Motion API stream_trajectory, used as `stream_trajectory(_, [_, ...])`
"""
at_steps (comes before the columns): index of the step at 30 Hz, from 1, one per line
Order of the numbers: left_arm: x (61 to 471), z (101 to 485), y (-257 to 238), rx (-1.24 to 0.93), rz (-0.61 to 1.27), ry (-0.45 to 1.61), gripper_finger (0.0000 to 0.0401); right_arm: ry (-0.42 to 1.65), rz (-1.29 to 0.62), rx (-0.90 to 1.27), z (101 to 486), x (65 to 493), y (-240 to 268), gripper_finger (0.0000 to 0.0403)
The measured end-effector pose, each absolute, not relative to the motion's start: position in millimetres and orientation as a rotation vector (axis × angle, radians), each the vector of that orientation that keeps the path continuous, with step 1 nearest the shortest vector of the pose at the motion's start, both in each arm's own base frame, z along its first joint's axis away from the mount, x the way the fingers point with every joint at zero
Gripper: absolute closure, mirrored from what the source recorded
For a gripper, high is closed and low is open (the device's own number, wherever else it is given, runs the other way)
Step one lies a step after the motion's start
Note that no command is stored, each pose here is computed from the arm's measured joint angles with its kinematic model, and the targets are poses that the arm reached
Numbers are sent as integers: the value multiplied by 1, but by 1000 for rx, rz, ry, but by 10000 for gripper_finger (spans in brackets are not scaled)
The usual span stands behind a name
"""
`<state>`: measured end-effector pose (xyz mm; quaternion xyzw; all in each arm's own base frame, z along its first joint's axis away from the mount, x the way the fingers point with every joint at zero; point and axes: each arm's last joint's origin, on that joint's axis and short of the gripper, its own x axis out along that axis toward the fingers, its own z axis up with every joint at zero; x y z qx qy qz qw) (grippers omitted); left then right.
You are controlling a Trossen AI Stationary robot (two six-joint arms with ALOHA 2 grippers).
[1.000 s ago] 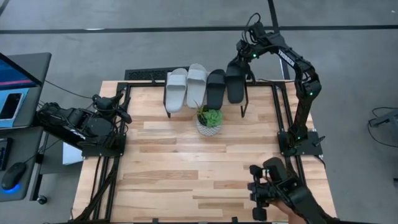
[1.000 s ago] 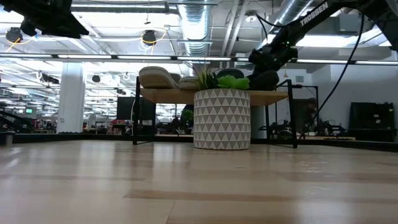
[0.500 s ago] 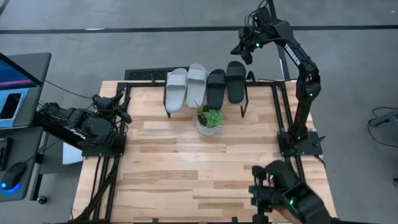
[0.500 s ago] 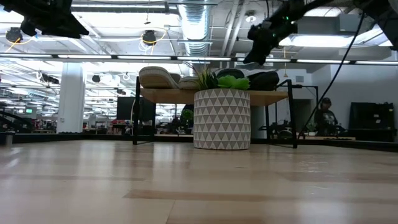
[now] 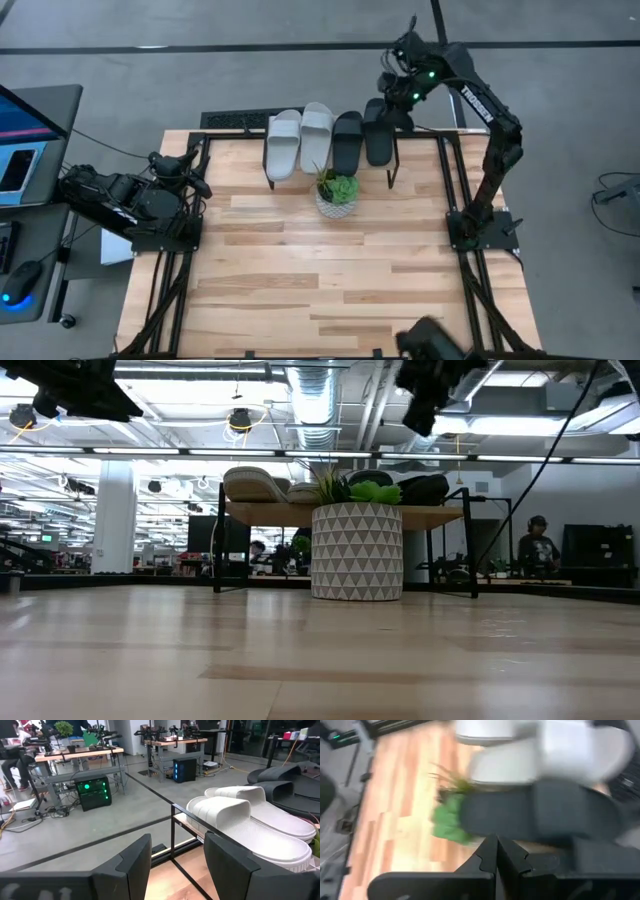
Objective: Pick and place slides into the shelf
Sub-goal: Adjust the slides on the shelf
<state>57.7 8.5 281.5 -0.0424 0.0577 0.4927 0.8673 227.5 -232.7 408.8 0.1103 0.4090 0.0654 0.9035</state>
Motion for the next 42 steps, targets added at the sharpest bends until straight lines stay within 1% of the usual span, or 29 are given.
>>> stream_trajectory(5, [58, 281, 9, -88, 1031, 122, 230, 873, 244, 202, 409, 257, -199, 403])
stream_trajectory(8, [58, 281, 9, -87, 1031, 122, 230, 948, 260, 159, 403, 276, -180, 403])
stream_trajectory(11, [58, 281, 9, -86, 1031, 123, 230, 1049, 244, 131, 391, 296, -166, 403])
stream_trajectory(16, [58, 281, 9, -86, 1031, 123, 230, 1145, 284, 87, 371, 325, -146, 403])
stream_trajectory(20, [58, 281, 9, -86, 1032, 123, 230, 1241, 279, 55, 351, 345, -135, 403])
stream_trajectory(27, [58, 281, 9, -86, 1032, 123, 230, 1327, 271, 37, 332, 361, -124, 403])
stream_trajectory(32, [58, 281, 9, -86, 1032, 123, 230, 1324, 286, 19, 332, 364, -115, 403])
stream_trajectory(42, [58, 281, 9, -86, 1032, 123, 230, 1349, 247, 27, 332, 364, -114, 403])
